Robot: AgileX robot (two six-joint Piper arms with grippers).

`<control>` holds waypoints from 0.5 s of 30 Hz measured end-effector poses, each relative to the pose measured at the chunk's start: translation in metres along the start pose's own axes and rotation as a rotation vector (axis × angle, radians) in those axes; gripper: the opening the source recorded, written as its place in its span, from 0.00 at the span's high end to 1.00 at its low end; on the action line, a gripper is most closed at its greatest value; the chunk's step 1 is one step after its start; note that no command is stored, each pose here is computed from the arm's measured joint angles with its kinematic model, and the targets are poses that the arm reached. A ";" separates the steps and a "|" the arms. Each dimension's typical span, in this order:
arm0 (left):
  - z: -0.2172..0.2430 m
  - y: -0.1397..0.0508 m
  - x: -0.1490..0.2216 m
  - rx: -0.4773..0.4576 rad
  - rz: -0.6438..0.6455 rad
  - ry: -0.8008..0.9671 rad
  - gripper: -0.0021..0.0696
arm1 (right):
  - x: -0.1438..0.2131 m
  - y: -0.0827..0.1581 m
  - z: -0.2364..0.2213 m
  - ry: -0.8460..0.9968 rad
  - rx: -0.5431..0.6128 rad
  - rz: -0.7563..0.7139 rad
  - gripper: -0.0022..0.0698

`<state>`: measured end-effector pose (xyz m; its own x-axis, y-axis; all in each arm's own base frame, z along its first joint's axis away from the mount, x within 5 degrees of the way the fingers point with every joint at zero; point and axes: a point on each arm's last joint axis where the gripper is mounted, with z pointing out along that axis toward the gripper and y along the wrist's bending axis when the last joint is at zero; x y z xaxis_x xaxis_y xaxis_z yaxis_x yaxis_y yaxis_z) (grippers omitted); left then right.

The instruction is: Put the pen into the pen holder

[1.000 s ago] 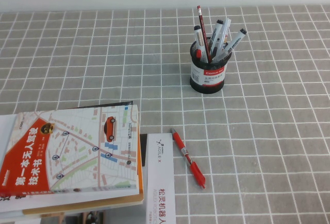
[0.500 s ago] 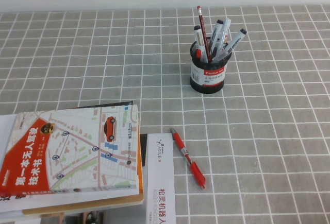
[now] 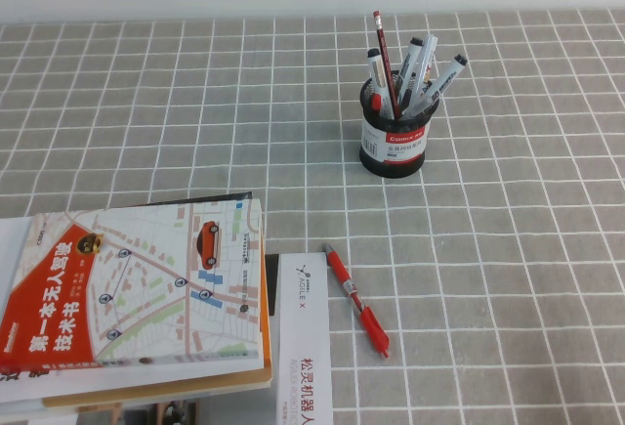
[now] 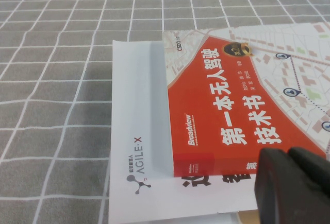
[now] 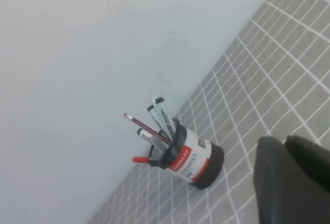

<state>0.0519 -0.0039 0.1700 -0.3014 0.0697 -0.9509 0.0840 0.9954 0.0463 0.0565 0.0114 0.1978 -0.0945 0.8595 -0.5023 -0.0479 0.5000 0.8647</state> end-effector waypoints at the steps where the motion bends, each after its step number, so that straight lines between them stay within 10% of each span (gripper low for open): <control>1: 0.000 0.000 0.000 0.000 0.000 0.000 0.98 | 0.000 0.000 0.000 0.000 -0.002 -0.025 0.99; 9: 0.000 0.000 0.000 0.000 0.000 0.000 0.98 | 0.007 0.005 0.000 0.074 -0.055 0.095 0.99; 15: 0.000 0.000 0.000 0.000 0.000 0.000 0.98 | 0.012 0.032 -0.007 0.209 -0.199 -0.298 0.99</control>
<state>0.0519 -0.0039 0.1700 -0.3014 0.0697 -0.9509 0.0840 0.9954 0.0463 0.0465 0.0367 0.2193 -0.2461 0.6301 -0.7365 -0.2928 0.6760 0.6762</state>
